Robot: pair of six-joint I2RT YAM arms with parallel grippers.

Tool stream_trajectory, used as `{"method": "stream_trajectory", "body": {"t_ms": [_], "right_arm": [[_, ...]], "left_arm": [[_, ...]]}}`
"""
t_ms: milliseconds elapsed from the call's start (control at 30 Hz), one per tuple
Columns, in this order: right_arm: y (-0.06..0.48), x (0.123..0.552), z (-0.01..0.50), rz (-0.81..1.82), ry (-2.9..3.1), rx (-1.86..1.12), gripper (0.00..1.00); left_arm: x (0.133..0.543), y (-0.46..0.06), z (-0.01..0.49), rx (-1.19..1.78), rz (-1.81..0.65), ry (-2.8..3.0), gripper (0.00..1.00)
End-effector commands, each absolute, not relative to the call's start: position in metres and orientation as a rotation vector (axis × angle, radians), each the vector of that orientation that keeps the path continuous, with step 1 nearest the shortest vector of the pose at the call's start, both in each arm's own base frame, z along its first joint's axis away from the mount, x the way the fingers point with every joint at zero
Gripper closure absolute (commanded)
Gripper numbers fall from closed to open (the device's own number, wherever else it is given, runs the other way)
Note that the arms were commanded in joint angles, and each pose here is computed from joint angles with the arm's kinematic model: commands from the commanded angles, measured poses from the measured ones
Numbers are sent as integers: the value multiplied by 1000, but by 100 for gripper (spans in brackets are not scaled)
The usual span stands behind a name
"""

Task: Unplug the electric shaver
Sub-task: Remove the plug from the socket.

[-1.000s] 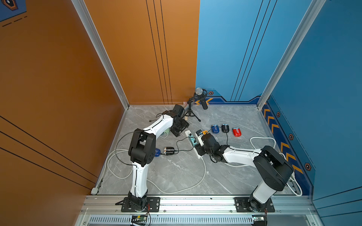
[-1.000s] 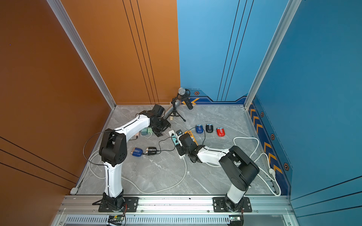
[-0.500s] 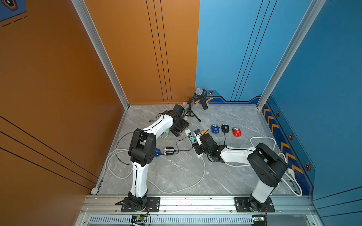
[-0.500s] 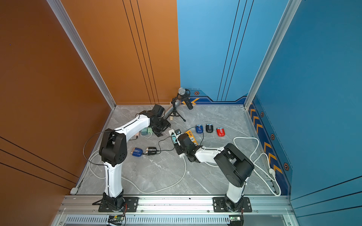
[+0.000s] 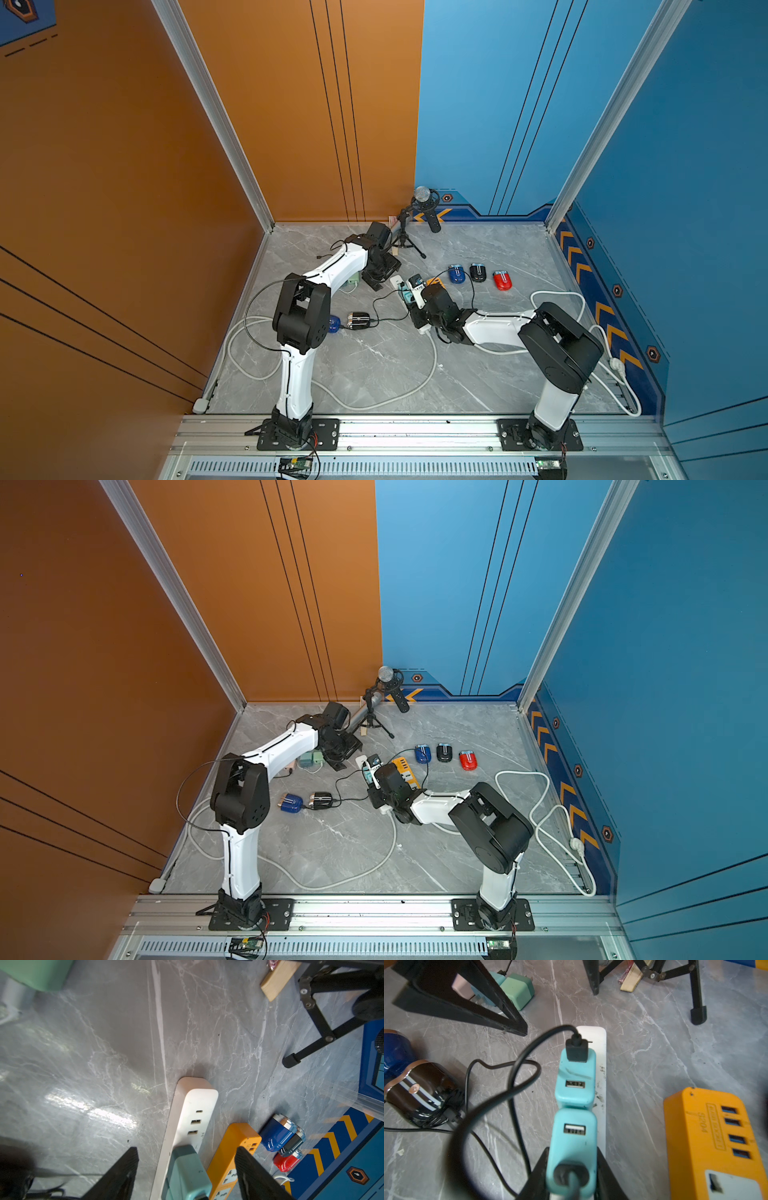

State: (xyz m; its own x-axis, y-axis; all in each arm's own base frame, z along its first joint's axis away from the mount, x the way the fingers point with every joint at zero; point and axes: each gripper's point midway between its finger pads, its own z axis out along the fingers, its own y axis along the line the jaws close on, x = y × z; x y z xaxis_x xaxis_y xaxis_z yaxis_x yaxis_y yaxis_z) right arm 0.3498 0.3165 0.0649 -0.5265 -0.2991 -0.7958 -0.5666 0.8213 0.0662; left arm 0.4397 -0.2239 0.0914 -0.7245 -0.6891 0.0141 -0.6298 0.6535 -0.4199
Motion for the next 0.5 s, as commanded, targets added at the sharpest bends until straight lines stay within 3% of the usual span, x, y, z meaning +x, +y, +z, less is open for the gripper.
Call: {"method": "stream_trajectory", "body": {"t_ms": [0, 467], "right_arm": [[329, 341, 71, 456, 2110, -695, 70], [331, 318, 67, 444, 2110, -802, 72]], "left_arm": [[433, -226, 84, -1144, -561, 2763, 24], [420, -220, 60, -1234, -405, 2868, 26]]}}
